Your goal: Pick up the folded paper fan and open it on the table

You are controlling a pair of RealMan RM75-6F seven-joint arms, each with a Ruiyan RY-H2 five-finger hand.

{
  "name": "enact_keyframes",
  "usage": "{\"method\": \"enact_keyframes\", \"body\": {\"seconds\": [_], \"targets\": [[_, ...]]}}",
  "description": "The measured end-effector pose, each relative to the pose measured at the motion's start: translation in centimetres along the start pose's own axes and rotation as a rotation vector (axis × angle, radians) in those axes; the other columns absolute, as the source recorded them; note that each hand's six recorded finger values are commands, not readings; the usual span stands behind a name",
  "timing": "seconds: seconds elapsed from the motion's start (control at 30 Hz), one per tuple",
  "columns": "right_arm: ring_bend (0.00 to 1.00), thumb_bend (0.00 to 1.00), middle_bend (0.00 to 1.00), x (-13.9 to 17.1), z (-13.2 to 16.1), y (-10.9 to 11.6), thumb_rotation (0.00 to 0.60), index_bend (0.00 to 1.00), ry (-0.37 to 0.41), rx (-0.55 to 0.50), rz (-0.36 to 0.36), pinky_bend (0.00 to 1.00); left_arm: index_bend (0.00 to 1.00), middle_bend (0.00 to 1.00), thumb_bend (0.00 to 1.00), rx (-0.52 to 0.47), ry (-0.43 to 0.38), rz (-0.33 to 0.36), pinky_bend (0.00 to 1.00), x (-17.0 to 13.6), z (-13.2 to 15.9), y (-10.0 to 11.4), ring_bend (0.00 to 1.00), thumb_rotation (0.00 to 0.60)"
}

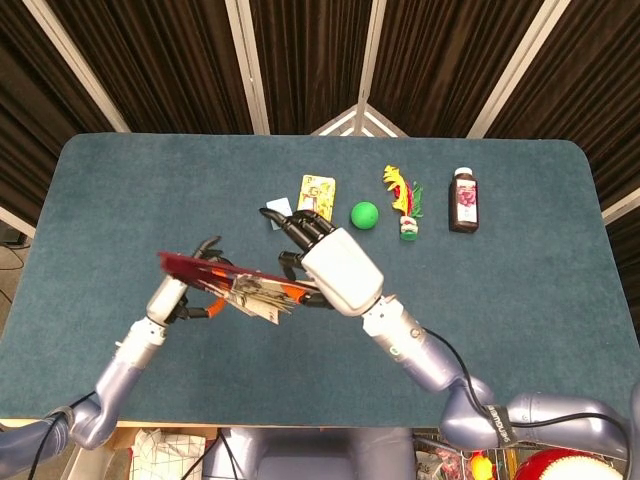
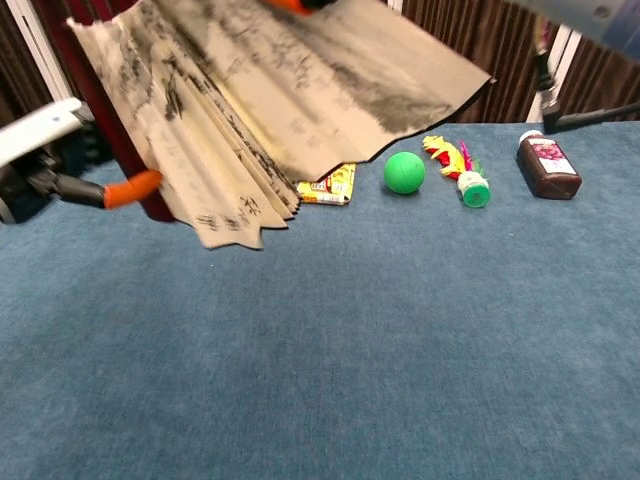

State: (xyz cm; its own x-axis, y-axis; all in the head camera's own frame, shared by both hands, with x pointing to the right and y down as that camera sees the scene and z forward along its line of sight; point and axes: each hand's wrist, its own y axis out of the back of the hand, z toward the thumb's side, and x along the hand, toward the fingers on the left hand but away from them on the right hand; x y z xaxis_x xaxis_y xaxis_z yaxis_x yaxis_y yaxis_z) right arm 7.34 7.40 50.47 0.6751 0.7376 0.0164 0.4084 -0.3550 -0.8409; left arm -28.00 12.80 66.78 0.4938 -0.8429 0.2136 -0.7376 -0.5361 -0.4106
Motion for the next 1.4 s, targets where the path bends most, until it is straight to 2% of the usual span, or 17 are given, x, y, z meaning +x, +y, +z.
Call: {"method": "enact_keyframes", "body": {"seconds": [0.13,0.33,0.63,0.83,1.17,1.4], "targets": [[0.23,0.42,0.12,0.3,-1.1,0.8,0.600,0.87,-0.019,-0.009,-0.011,0.21,0.73,0.36,0.59,0.063,-0.006,0.047,0.17,0.1,-0.3,1.8,0.03,0.600],[0.23,0.42,0.12,0.6,-2.8,1.6,0.600,0.87,-0.038,0.048,-0.028,0.21,0.73,0.35,0.59,0.187,-0.029,0.094,0.17,0.2,-0.4,3.5,0.03,0.600],[0.23,0.43,0.12,1.4,-5.7,3.2,0.600,0.87,-0.084,0.147,-0.069,0.21,0.74,0.35,0.58,0.344,-0.125,0.191,0.17,0.3,1.3,5.9,0.04,0.600],[0.23,0.43,0.12,2.6,-7.9,3.4,0.600,0.88,-0.127,0.217,-0.060,0.21,0.73,0.35,0.58,0.469,-0.176,0.252,0.17,-0.2,2.1,7.6,0.04,0.600],[0.23,0.43,0.12,4.2,-10.9,3.7,0.600,0.88,-0.182,0.254,-0.060,0.21,0.73,0.34,0.56,0.691,-0.235,0.289,0.17,-0.5,2.5,8.8,0.04,0.600],[0.23,0.43,0.12,5.1,-12.6,3.9,0.600,0.88,-0.217,0.257,-0.064,0.21,0.73,0.34,0.55,0.815,-0.270,0.285,0.17,-0.2,2.6,8.5,0.04,0.600]]}}
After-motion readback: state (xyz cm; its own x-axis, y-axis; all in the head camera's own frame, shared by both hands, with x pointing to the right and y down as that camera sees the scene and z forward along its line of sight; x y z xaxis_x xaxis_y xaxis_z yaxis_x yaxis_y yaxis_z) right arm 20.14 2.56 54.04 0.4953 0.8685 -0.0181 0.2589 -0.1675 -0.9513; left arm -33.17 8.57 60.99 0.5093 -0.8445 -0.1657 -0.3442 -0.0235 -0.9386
